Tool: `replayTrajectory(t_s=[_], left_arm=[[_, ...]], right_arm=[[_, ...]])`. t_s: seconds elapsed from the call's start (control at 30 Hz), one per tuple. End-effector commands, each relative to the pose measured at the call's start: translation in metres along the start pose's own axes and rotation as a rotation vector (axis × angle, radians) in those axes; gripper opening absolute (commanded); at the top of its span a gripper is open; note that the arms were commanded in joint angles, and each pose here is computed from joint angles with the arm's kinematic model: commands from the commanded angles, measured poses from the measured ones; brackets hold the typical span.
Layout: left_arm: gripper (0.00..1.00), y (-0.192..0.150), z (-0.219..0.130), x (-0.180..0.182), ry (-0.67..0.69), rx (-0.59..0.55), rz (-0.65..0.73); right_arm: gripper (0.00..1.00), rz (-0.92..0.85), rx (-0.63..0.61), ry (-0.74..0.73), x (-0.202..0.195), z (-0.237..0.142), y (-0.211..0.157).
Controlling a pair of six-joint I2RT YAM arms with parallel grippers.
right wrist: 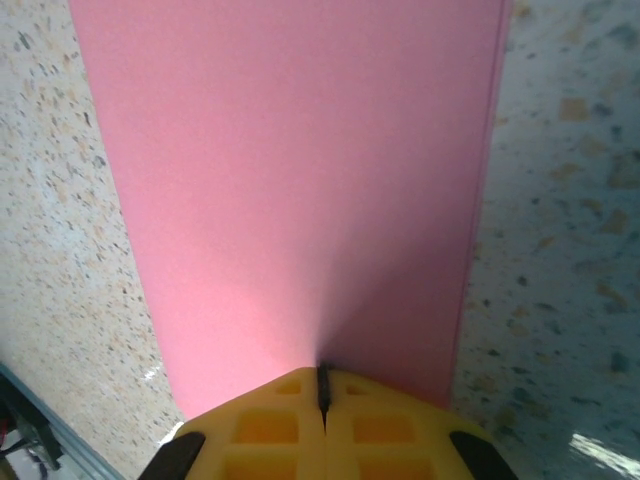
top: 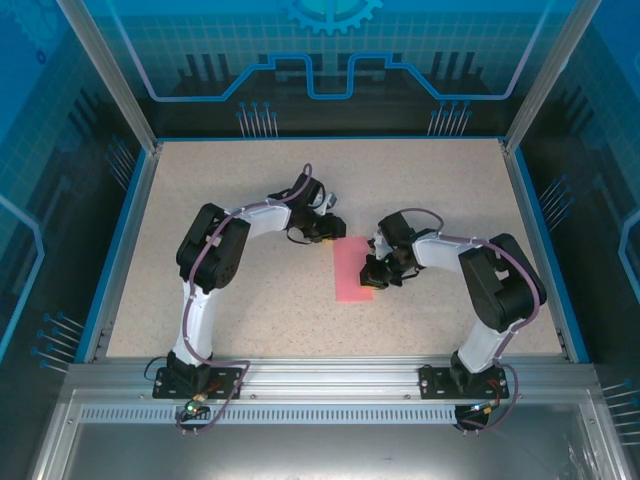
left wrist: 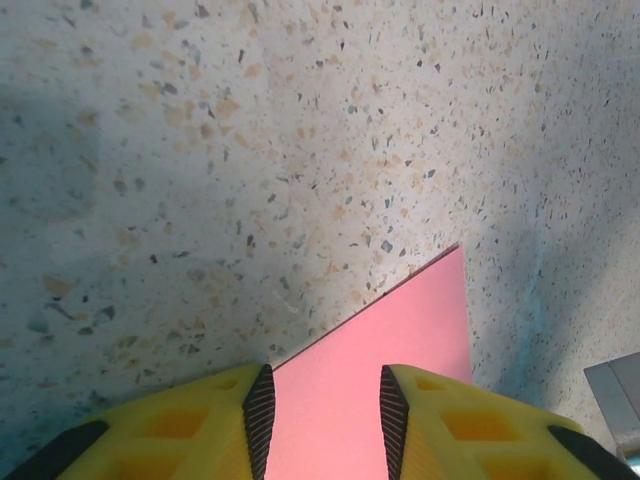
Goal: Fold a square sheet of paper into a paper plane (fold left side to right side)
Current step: First fold the square sheet of paper in half at the center of the table.
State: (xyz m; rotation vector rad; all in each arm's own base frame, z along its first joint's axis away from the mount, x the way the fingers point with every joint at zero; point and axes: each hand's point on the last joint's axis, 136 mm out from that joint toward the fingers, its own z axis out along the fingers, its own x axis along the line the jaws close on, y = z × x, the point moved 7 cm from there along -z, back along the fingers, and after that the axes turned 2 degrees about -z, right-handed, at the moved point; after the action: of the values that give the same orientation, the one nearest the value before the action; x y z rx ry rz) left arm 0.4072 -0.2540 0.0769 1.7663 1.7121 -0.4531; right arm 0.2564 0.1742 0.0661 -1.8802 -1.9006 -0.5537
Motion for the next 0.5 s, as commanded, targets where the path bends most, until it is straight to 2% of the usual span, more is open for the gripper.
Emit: replayTrajectory(t_s=[0.0, 0.2, 0.37, 0.47], left_arm=[[0.38, 0.015, -0.005, 0.020, 0.055, -0.030, -0.007], [0.42, 0.029, -0.034, -0.008, 0.002, -0.074, 0.045], [0.44, 0.027, -0.073, -0.030, -0.019, -0.123, 0.092], [0.44, 0.012, -0.093, -0.037, -0.027, -0.127, 0.095]], right_arm=[[0.03, 0.107, 0.130, -0.092, -0.027, 0.027, -0.034], [0.08, 0.086, 0.052, 0.048, 0.001, 0.028, -0.021], [0.27, -0.013, -0.065, 0.006, 0.017, -0.004, -0.005], [0.39, -0.057, -0.143, -0.040, 0.020, -0.028, 0.002]])
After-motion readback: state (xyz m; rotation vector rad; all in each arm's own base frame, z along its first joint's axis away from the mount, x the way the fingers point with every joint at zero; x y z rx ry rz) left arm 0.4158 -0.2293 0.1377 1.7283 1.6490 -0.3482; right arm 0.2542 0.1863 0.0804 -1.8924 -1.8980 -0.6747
